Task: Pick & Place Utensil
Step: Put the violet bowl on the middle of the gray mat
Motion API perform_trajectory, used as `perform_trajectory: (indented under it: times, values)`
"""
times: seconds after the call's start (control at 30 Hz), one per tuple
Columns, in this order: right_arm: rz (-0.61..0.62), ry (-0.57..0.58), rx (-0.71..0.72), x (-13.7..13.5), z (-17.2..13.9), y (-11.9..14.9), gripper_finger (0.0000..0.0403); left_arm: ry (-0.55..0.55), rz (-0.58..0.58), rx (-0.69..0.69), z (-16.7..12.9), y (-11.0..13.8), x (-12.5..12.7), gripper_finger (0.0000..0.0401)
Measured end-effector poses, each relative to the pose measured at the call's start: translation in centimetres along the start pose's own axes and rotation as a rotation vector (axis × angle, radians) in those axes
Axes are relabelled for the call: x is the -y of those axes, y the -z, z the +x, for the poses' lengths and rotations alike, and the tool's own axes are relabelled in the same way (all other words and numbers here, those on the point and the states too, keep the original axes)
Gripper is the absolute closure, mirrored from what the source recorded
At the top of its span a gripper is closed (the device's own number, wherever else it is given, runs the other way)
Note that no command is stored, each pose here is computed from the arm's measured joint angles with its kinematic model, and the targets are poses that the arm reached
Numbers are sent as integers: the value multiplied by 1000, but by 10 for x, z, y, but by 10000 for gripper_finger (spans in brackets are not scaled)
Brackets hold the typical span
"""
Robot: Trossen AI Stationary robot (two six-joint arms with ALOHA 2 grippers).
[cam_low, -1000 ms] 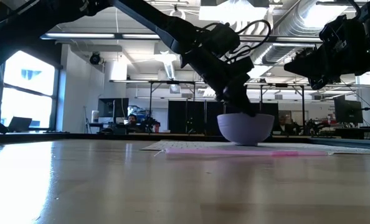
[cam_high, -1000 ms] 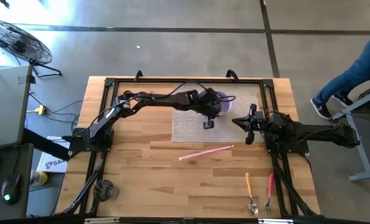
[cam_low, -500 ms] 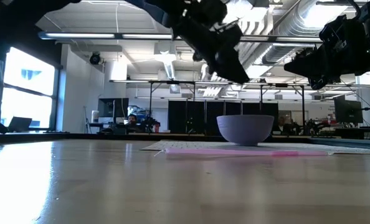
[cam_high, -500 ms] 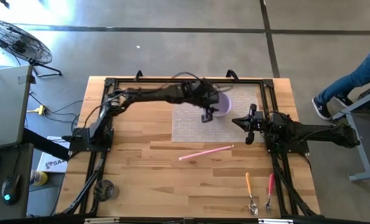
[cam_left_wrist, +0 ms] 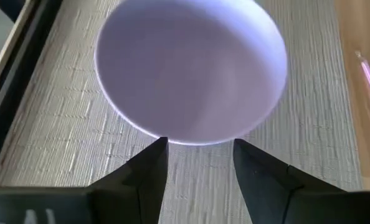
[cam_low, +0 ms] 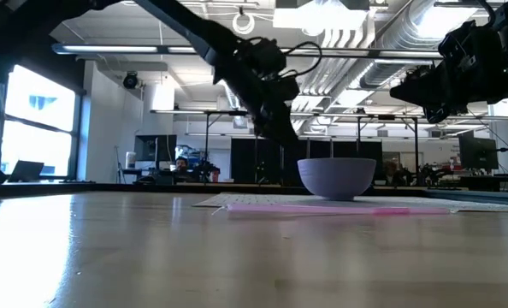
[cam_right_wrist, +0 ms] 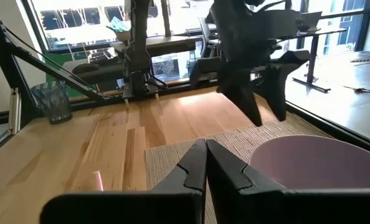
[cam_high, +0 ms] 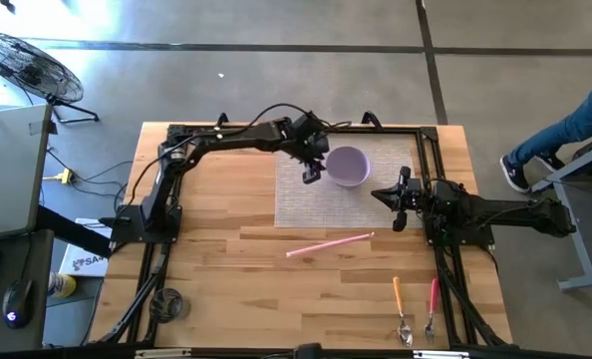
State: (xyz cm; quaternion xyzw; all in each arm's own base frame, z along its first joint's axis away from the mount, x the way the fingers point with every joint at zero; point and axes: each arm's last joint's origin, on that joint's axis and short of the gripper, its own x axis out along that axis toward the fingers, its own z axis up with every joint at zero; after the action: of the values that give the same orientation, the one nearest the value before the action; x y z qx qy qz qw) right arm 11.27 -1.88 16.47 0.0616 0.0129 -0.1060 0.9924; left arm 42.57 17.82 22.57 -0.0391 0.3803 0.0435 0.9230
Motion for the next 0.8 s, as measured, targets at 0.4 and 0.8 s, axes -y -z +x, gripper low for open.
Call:
perform_trajectory:
  times: [0.4, 0.8]
  values:
    - [0, 0, 0, 0, 0, 0, 398, -90, 2, 66, 24, 32, 1, 224]
    - [0, 0, 0, 0, 0, 0, 400, -121, 35, 119, 29, 22, 26, 224]
